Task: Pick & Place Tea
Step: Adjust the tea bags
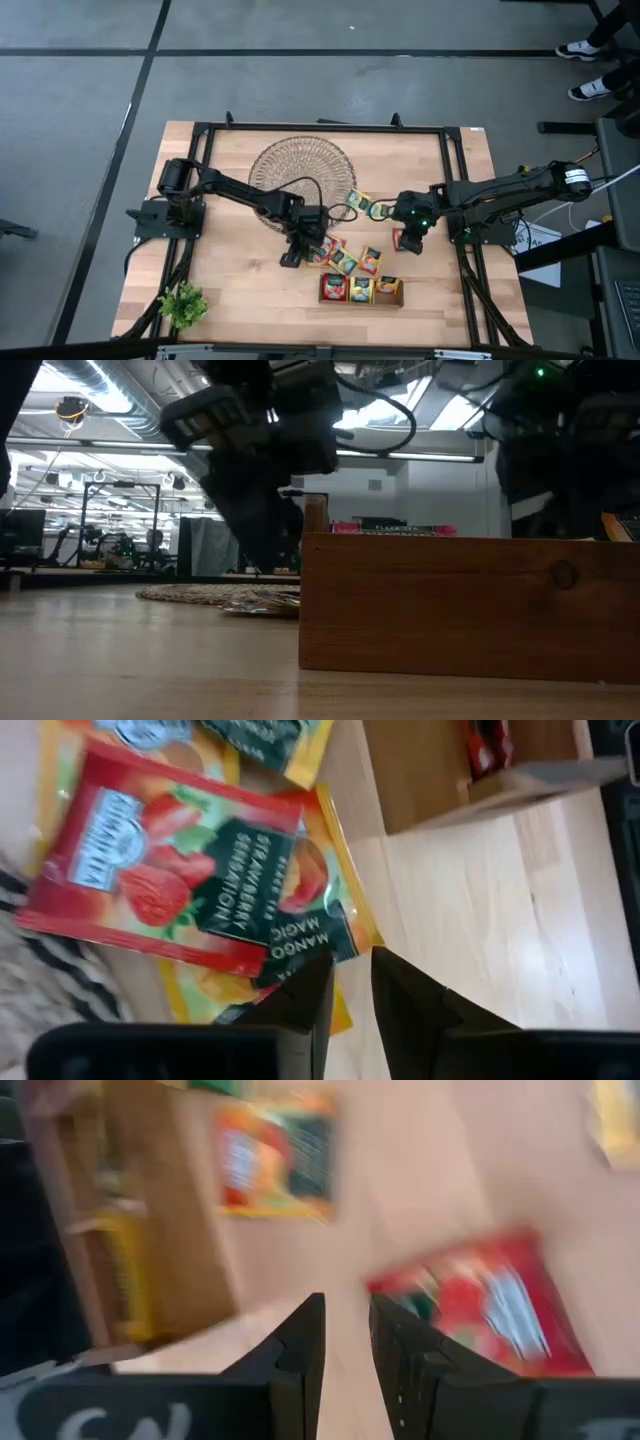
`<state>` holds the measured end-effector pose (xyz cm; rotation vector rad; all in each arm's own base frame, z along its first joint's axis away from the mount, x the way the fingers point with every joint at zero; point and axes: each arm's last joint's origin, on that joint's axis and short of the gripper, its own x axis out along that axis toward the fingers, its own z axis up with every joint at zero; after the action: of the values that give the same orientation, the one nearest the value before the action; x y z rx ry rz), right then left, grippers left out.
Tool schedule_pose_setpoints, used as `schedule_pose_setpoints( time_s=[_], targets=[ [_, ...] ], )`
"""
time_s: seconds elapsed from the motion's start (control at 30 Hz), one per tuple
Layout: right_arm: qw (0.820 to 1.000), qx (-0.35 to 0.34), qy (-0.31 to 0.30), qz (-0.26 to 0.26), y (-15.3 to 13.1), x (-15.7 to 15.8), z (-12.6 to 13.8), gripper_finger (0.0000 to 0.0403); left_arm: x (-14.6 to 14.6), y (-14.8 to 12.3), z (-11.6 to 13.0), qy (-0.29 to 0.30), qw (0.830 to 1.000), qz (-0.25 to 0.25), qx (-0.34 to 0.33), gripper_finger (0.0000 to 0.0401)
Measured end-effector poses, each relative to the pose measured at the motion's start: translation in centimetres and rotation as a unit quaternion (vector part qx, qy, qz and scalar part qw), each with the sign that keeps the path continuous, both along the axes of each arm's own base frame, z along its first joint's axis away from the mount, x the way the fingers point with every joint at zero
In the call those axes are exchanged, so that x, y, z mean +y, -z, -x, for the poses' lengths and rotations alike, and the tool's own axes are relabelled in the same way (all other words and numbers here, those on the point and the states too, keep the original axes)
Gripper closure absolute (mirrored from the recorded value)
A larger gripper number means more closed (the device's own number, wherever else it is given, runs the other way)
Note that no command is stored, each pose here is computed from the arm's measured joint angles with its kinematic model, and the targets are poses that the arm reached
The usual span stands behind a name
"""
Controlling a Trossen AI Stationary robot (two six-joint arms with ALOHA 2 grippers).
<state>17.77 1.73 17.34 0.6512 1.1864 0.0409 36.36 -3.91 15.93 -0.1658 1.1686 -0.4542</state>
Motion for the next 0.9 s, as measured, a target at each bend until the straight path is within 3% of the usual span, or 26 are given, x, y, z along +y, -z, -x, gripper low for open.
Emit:
schedule_pose_setpoints(
  time_s=[0.13, 0.4, 0.63, 0.9],
  targets=[
    [0.997, 0.055, 0.038, 0.036, 0.4, -0.1, 0.8, 0.0319, -0.1, 0.1, -0.1, 0.001, 1.000, -0.010, -0.013, 0.0336],
    [0.998, -0.051, 0.009, 0.038, -0.3, 0.3, -0.9, 0.0319, 0.3, -0.9, -2.0, 0.008, 0.991, -0.026, -0.129, 0.0336],
    [0.998, -0.057, -0.020, 0.022, 0.9, 0.7, -2.4, 0.0319, 0.4, -1.3, -2.6, 0.018, 0.982, -0.052, -0.180, 0.0336],
    [0.996, -0.067, -0.060, -0.005, 2.4, 1.0, -3.9, 0.0319, 1.0, 0.2, -3.6, 0.010, 0.979, -0.060, -0.194, 0.0336]
  ],
)
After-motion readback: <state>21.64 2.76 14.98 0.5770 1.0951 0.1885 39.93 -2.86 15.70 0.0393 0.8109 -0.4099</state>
